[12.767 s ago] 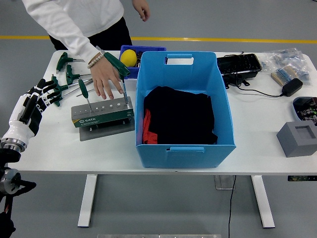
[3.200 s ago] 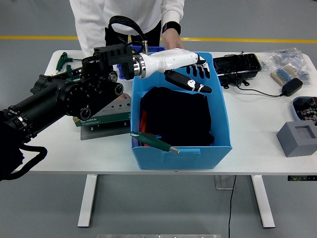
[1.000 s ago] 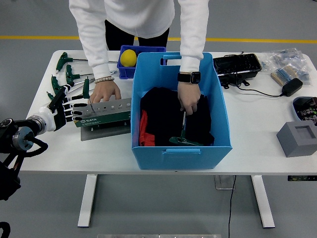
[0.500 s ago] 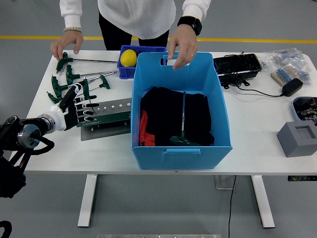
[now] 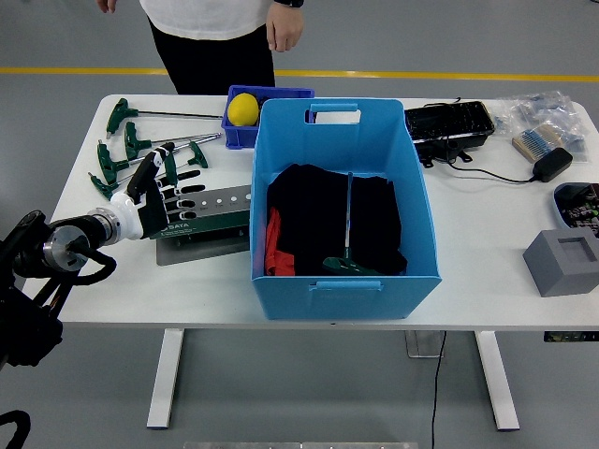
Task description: Lift tool from toolbox,place it in box,lift tool from toolbox,place it in box
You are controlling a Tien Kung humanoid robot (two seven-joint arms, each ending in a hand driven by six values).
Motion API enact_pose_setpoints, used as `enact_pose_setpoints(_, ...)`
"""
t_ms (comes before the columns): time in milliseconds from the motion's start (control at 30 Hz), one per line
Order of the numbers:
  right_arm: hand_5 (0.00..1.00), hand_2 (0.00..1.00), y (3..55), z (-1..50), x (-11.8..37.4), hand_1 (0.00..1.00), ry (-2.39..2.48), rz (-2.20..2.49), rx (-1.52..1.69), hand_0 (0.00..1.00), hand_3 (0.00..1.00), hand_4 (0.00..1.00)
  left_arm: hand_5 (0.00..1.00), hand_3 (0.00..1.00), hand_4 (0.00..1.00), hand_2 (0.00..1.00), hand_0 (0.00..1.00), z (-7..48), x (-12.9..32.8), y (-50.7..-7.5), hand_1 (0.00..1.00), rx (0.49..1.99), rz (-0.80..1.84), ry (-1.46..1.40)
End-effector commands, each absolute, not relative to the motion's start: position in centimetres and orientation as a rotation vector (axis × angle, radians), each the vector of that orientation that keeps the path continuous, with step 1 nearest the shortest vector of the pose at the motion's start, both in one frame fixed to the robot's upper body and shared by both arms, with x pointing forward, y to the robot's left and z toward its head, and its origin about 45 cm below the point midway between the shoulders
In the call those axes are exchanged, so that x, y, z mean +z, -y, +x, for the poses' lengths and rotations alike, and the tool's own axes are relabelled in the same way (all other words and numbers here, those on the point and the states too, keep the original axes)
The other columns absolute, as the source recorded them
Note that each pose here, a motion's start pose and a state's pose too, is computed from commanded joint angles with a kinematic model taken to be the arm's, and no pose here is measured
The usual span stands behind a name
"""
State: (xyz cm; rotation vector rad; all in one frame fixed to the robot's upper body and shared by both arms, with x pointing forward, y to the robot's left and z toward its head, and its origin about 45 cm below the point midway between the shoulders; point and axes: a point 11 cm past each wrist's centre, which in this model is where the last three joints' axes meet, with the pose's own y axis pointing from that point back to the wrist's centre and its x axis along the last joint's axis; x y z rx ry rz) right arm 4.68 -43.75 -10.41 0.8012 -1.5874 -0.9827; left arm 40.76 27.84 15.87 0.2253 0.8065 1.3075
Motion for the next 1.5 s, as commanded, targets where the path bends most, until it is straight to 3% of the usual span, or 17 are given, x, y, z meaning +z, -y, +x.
enact_pose_setpoints(167,0.674,0.708,43.7,4.5,-10.4,0.631,1.583,0.799,-0.983,0.642,0.568,0.805,0.998,0.652,0.817,0.473,0.207,41.0,17.1,-27.3,0.28,1.287,0.173,-0.822)
enact_pose_setpoints(200,0.672,0.708,43.7,4.5,-10.4,0.631,1.582,0.798,-0.984,0.642,0.568,0.806,0.998,0.6,0.813,0.472,0.208,41.1,17.4,-27.3,0.277,1.283,0.166,-0.819)
enact_pose_setpoints(400,0.671,0.707,43.7,4.3,-10.5,0.632,1.577,0.795,-0.985,0.642,0.568,0.805,0.998,0.574,0.809,0.467,0.207,42.0,20.5,-27.2,0.278,1.256,0.118,-0.767)
enact_pose_setpoints(700,0.671,0.707,43.7,4.2,-10.5,0.631,1.578,0.793,-0.986,0.642,0.569,0.807,0.998,0.573,0.821,0.466,0.208,43.0,24.1,-26.7,0.277,1.211,0.078,-0.7)
enact_pose_setpoints(1100,0.671,0.708,44.0,4.9,-10.3,0.63,1.586,0.8,-0.974,0.643,0.569,0.808,0.998,0.559,0.835,0.464,0.207,43.2,27.4,-18.9,0.28,1.009,0.104,-0.588)
enact_pose_setpoints(1333,0.67,0.708,44.2,5.4,-10.1,0.631,1.598,0.805,-0.965,0.641,0.57,0.808,0.998,0.557,0.836,0.464,0.207,42.3,27.1,-12.9,0.282,0.835,0.206,-0.499)
enact_pose_setpoints(1500,0.67,0.707,44.4,5.7,-10.0,0.63,1.61,0.805,-0.963,0.641,0.57,0.808,0.998,0.556,0.838,0.46,0.211,42.3,25.5,-11.6,0.282,0.797,0.313,-0.41)
